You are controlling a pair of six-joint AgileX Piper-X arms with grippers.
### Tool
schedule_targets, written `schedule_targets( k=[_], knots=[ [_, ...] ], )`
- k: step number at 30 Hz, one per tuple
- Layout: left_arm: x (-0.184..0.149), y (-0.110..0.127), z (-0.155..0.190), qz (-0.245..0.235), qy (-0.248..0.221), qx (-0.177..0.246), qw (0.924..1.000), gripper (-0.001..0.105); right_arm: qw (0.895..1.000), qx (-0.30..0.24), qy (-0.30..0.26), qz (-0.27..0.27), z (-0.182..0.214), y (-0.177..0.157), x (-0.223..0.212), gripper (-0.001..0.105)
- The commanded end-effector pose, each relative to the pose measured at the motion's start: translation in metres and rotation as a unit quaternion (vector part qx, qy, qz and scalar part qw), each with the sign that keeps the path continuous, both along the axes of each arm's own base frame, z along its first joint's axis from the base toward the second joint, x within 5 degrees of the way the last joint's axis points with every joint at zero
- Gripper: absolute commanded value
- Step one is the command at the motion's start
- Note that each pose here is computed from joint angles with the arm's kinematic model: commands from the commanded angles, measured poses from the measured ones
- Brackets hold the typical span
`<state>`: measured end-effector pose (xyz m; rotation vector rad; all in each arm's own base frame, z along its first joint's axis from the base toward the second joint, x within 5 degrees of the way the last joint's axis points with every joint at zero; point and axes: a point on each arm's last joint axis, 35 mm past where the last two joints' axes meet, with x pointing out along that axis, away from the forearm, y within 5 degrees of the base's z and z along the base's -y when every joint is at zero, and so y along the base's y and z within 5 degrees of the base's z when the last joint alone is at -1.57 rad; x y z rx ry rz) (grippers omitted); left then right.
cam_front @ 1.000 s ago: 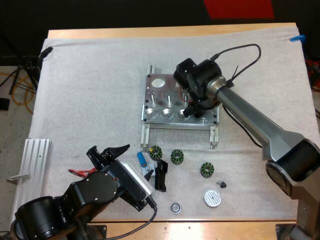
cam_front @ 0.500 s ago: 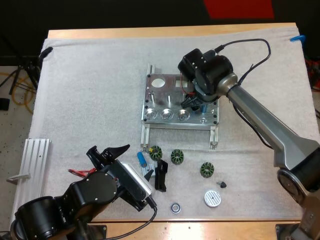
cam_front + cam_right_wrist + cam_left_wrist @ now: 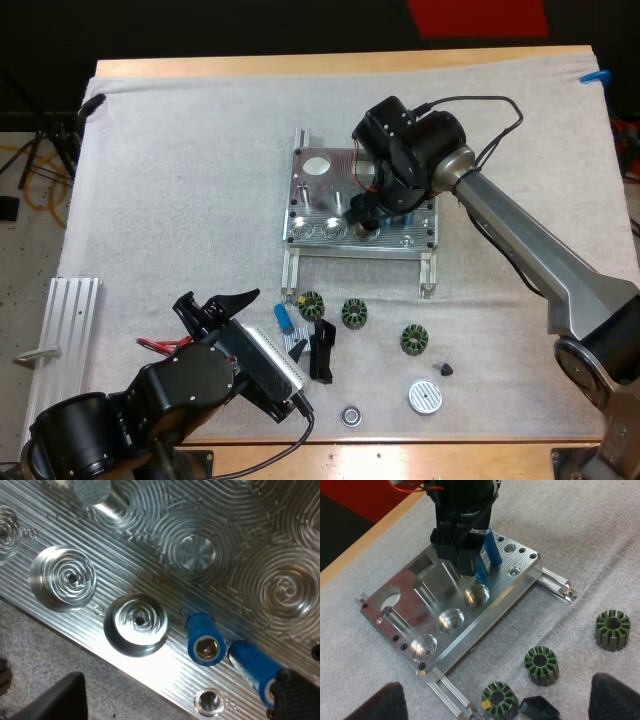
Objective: Load cells from left to right
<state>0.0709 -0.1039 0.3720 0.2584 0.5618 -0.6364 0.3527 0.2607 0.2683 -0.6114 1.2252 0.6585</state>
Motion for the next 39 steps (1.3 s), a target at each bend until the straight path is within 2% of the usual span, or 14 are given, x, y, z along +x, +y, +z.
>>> schedule_targets(
  k=[1, 11, 22, 28, 39],
  knots=[
    [0.000, 0.001, 0.002, 0.014, -0.004, -0.004, 0.9999, 0.072, 1.000, 0.009, -0.005, 0.004, 0.005, -0.002, 0.001, 0.074],
    [0.000, 0.001, 0.002, 0.014, -0.004, -0.004, 0.9999, 0.072, 1.000, -0.009, 0.013, 0.002, -0.012, 0.000, 0.005, 0.074],
    [0.000, 0.001, 0.002, 0.014, -0.004, -0.004, 0.9999, 0.072, 1.000, 0.000, 0.016, 0.004, -0.008, -0.001, 0.003, 0.074],
    [0.000, 0.001, 0.002, 0.014, -0.004, -0.004, 0.9999, 0.072, 1.000, -0.006, -0.022, -0.011, 0.016, -0.007, -0.003, 0.074],
    [0.000, 0.001, 0.002, 0.014, -0.004, -0.004, 0.9999, 0.072, 0.996, 0.036, -0.076, -0.031, 0.089, -0.031, -0.035, 0.074]
  ],
)
